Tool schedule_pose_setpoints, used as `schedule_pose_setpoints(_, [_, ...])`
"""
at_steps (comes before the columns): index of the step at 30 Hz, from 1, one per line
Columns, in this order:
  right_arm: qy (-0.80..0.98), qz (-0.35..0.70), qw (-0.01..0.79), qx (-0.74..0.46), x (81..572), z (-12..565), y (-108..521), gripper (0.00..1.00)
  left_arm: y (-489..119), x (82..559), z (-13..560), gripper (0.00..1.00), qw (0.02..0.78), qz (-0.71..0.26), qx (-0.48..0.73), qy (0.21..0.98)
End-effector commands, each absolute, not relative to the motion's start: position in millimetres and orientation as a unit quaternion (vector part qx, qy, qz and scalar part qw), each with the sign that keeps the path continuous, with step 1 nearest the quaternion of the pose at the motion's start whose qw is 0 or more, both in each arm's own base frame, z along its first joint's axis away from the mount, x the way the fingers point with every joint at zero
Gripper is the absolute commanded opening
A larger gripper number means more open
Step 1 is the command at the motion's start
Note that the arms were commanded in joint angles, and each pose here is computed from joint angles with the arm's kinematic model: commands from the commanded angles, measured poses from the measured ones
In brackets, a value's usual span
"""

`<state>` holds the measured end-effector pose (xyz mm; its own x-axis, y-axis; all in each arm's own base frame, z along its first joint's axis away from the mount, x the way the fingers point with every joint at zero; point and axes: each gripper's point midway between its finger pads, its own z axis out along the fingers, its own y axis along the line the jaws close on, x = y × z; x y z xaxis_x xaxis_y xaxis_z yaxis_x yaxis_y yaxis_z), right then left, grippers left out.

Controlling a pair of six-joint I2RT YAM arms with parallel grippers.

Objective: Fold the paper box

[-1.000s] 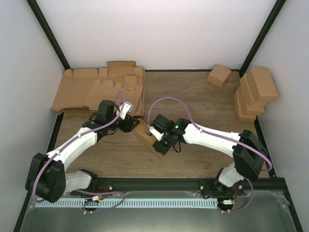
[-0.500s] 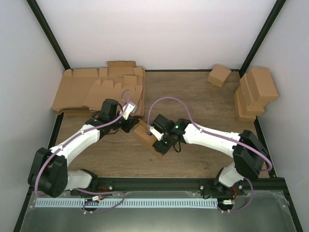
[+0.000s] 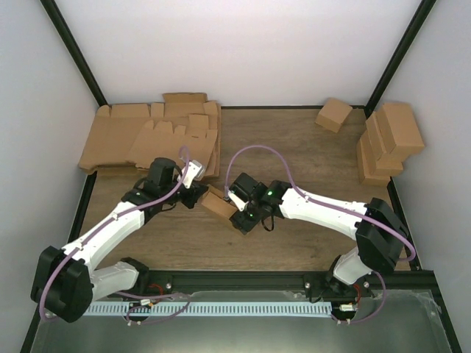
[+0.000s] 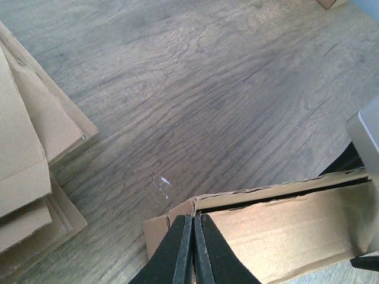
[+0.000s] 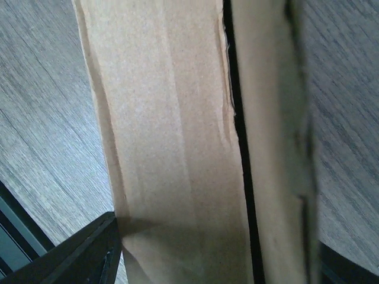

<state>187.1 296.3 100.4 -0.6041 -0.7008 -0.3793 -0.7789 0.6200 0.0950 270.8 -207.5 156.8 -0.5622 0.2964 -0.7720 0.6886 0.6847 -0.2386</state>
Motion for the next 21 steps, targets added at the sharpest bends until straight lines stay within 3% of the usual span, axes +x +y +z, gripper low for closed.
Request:
schedule_pose_setpoints(1, [0.885,0.137,0.182,-0.407,195.0,110.6,308.3,0.66,-208.9,260.5,146.4,0.04,0.349,-0.277,0.29,0.847])
schedule_pose_setpoints(5, [0.888,0.138,0.194,-0.394,200.1,111.7,310.1,0.7,-209.8,255.7,140.0,0.04,0.345,-0.282,0.281,0.85])
schedule_pose_setpoints(10, [0.89,0.139,0.203,-0.385,204.1,112.7,312.6,0.62,-207.9,253.7,134.3,0.04,0.336,-0.275,0.271,0.859])
schedule_pose_setpoints(21, [0.893,0.131,0.196,-0.383,203.2,106.3,308.8,0.62,-200.6,251.8,130.1,0.04,0.336,-0.27,0.227,0.873])
